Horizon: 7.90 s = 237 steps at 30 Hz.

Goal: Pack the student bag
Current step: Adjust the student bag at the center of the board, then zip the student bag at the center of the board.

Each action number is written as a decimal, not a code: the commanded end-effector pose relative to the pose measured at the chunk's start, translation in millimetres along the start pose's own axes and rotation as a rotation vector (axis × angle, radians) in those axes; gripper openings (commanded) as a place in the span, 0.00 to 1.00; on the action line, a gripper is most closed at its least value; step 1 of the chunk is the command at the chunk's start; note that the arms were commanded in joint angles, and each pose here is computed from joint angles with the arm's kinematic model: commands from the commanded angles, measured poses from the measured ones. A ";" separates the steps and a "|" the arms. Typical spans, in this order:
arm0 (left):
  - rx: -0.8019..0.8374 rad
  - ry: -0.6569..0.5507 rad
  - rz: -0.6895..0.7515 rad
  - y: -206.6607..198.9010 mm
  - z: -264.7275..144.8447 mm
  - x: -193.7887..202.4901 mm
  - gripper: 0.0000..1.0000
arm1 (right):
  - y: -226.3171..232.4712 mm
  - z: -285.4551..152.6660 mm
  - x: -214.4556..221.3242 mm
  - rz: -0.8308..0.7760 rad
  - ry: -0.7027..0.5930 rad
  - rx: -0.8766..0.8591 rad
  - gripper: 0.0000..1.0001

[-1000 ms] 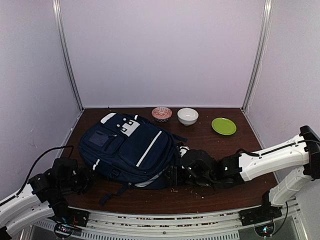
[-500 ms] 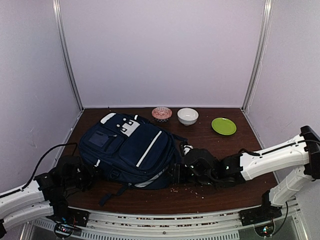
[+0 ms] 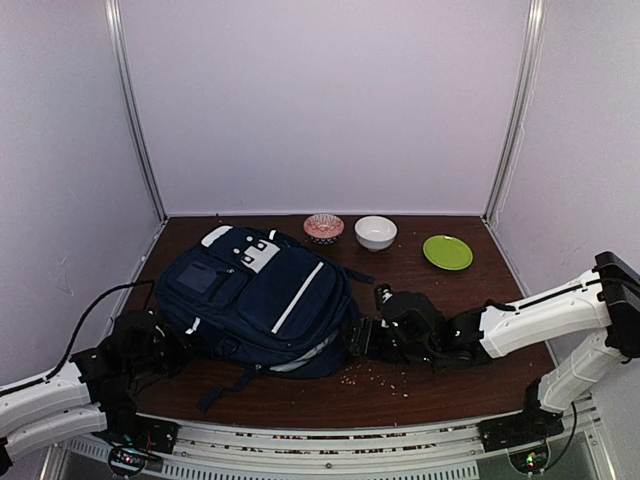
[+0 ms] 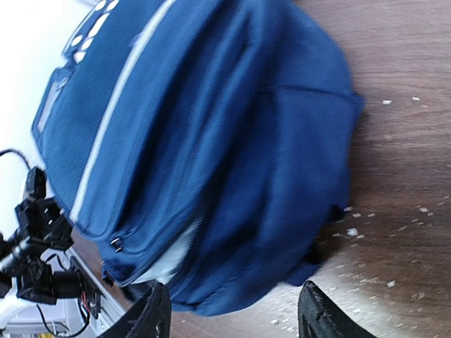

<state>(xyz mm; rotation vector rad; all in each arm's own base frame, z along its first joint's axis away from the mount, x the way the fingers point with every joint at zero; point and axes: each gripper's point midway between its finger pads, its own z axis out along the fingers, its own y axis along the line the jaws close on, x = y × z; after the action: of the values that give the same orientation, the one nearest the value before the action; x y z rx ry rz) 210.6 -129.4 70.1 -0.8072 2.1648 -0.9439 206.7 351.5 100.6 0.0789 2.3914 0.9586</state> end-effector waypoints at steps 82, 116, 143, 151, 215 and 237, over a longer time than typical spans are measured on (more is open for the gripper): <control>0.471 -0.214 -0.044 -125.0 -24.0 -38.5 0.00 | 129.9 91.4 23.4 -0.082 0.056 -0.234 0.54; 0.474 -0.211 -0.043 -123.4 -27.6 -37.5 0.00 | 115.2 113.9 16.6 0.032 0.061 -0.252 0.46; 0.515 -0.201 -0.054 -139.8 -41.1 -40.9 0.00 | 106.6 99.5 -13.7 -0.024 -0.069 -0.333 0.53; 0.533 -0.191 -0.055 -149.0 -44.9 -41.4 0.00 | 128.8 95.8 -26.0 -0.050 -0.098 -0.425 0.54; 0.502 -0.194 -0.069 -137.0 -35.7 -39.0 0.00 | 146.3 79.1 -12.6 -0.094 -0.016 -0.556 0.11; 0.503 -0.191 -0.068 -137.0 -36.0 -38.5 0.00 | 140.3 77.3 -10.4 -0.090 -0.009 -0.553 0.06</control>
<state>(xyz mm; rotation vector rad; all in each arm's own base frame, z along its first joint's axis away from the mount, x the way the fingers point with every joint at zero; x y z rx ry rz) 245.1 -152.8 159.1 -0.7383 1.7950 -1.1466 232.5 506.0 130.1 -0.2331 2.0790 1.5041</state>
